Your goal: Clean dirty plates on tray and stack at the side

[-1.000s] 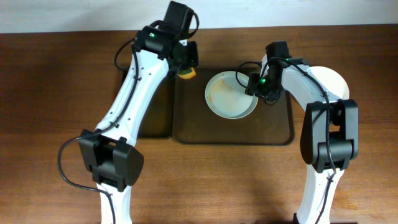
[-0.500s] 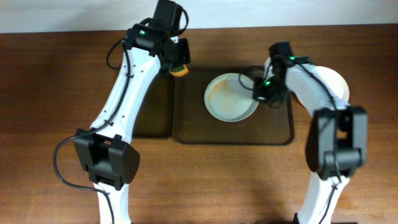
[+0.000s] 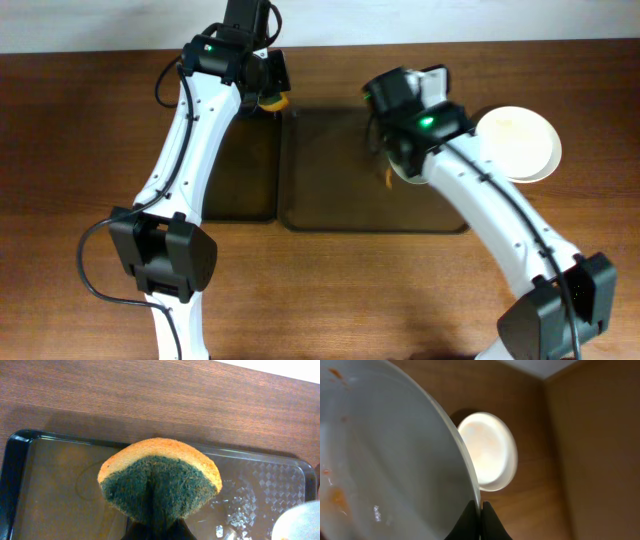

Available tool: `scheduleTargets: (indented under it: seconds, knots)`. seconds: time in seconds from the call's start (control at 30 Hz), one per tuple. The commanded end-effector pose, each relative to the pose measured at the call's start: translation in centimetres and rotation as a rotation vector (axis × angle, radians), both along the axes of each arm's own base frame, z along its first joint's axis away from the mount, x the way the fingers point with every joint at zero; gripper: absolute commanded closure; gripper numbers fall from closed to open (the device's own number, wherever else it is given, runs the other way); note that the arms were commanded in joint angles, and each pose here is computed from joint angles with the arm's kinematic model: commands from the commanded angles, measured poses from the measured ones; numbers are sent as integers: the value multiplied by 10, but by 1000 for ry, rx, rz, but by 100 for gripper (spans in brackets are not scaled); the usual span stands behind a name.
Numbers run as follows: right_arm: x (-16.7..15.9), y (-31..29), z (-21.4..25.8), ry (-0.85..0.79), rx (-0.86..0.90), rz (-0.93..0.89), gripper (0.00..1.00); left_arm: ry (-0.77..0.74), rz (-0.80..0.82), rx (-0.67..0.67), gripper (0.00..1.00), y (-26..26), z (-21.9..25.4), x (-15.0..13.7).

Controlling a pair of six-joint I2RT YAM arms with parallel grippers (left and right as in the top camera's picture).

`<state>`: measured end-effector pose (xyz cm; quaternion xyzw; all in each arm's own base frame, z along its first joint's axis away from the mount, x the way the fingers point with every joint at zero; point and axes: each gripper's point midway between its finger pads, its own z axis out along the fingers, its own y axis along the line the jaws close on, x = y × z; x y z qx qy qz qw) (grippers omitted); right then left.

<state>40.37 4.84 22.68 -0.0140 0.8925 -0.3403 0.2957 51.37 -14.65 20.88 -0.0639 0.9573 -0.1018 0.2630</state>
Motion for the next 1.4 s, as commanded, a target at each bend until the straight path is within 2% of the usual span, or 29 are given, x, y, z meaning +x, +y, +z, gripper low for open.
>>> scheduleTargets:
  seconds: [0.0,0.3,0.37,0.57,0.6,0.67,0.77,0.9,1.03,1.3,1.37]
  knots:
    - [-8,1,36,-107,-220,-24,96,-2,-9,0,100,1,-1,2]
    - [-9,1,48,-160,-277,-44,96,-2,-9,0,100,0,-1,2]
    - [-9,3,41,-144,-233,-36,96,-2,-9,-1,100,0,-1,2]
    - [-3,-13,-28,88,230,-55,96,0,-6,-2,100,0,-2,2]
    - [-3,-32,-42,137,371,-98,96,-1,-6,-2,100,0,-2,2]
    - [-2,-60,-53,166,536,-154,96,-1,-6,-2,100,0,-2,2]
    - [-5,-130,-57,101,723,-315,96,-1,-6,-2,100,0,-2,2]
    - [-10,-212,-57,-38,799,-473,96,-1,-6,-2,100,0,-2,2]
    - [-14,-261,-78,-74,808,-551,96,-1,-6,-2,100,0,-2,2]
    - [6,-268,-155,24,833,-583,95,-1,-6,-1,100,1,-2,2]
    - [9,-266,-164,39,837,-582,80,0,-6,-1,100,1,-2,2]
